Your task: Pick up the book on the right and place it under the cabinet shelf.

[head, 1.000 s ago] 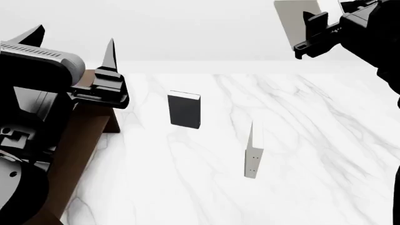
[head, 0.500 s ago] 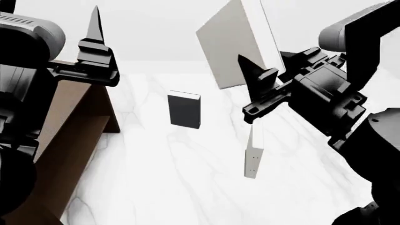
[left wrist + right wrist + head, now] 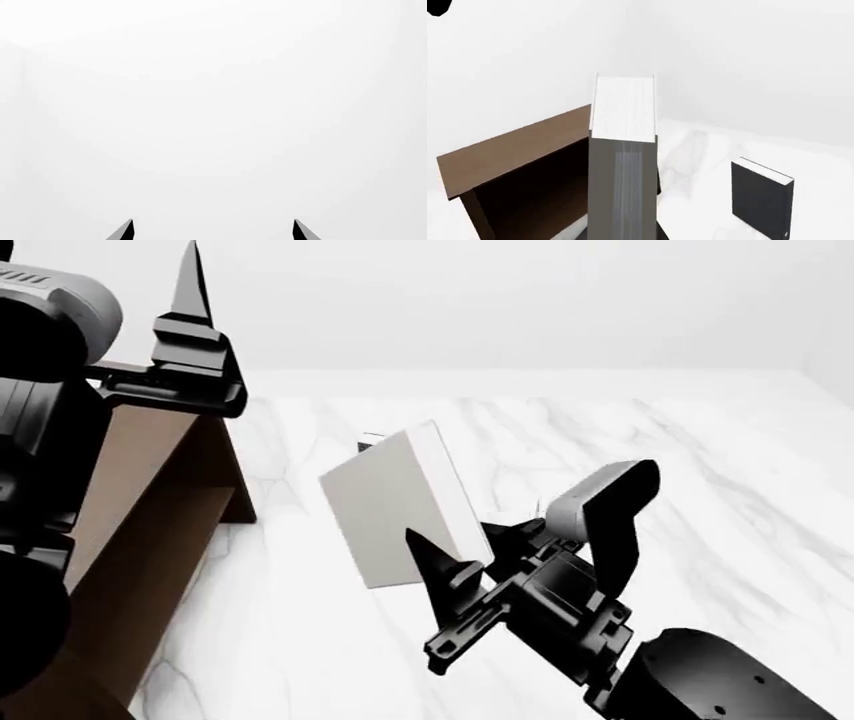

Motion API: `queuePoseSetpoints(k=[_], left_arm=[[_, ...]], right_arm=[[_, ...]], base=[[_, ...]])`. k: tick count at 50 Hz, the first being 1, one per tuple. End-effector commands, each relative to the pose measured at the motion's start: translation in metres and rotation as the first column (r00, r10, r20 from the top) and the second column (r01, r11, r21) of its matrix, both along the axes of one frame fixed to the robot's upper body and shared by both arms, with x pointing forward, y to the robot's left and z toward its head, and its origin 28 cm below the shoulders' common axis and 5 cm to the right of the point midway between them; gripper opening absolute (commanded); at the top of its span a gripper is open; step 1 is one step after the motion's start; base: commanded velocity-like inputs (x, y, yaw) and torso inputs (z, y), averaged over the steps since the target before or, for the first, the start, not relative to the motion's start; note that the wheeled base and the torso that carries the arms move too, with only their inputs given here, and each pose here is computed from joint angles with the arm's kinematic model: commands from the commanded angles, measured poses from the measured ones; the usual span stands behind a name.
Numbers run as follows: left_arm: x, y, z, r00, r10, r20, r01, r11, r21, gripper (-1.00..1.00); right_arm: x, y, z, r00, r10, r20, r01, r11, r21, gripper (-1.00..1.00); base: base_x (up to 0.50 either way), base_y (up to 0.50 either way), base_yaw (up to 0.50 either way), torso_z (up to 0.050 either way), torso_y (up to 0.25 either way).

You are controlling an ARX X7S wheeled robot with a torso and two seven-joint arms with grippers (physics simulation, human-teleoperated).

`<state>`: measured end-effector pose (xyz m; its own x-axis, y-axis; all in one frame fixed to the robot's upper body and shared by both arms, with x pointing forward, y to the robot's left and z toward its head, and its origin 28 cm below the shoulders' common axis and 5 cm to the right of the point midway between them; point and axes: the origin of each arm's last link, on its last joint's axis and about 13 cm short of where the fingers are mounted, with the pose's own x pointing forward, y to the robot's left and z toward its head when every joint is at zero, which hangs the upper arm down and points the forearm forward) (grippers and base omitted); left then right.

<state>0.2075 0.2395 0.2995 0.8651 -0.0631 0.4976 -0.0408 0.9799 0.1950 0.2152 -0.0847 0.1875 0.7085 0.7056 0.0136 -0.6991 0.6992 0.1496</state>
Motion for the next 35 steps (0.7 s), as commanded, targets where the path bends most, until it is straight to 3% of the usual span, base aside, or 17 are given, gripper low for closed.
queuePoseSetpoints(k=[1,10,22,35], left_arm=[[0.001,0.0,-0.002,1.0,-0.004,-0.004,0.004,1.0,0.002,1.0],[0.001,0.0,-0.003,1.0,-0.008,-0.007,0.008,1.0,0.004,1.0],[0.002,-0.001,-0.006,1.0,-0.014,-0.016,0.014,1.0,0.004,1.0],[0.001,-0.001,-0.011,1.0,-0.014,-0.025,0.014,1.0,0.002,1.0]], right_arm=[[-0.007,0.023,-0.041,0.986,0.099,-0.134,-0.085,0.991,0.106,-1.0],[0.003,0.039,-0.073,0.954,0.152,-0.26,-0.101,0.975,0.199,-1.0],[0.018,0.062,-0.105,0.882,0.211,-0.422,-0.069,0.942,0.328,-1.0],[0.034,0.085,-0.127,0.807,0.255,-0.533,-0.032,0.919,0.392,-1.0]], base=[[0.0,0.0,0.0,0.0,0.0],[0.0,0.0,0.0,0.0,0.001],[0.0,0.0,0.0,0.001,0.001],[0.0,0.0,0.0,0.0,0.001]])
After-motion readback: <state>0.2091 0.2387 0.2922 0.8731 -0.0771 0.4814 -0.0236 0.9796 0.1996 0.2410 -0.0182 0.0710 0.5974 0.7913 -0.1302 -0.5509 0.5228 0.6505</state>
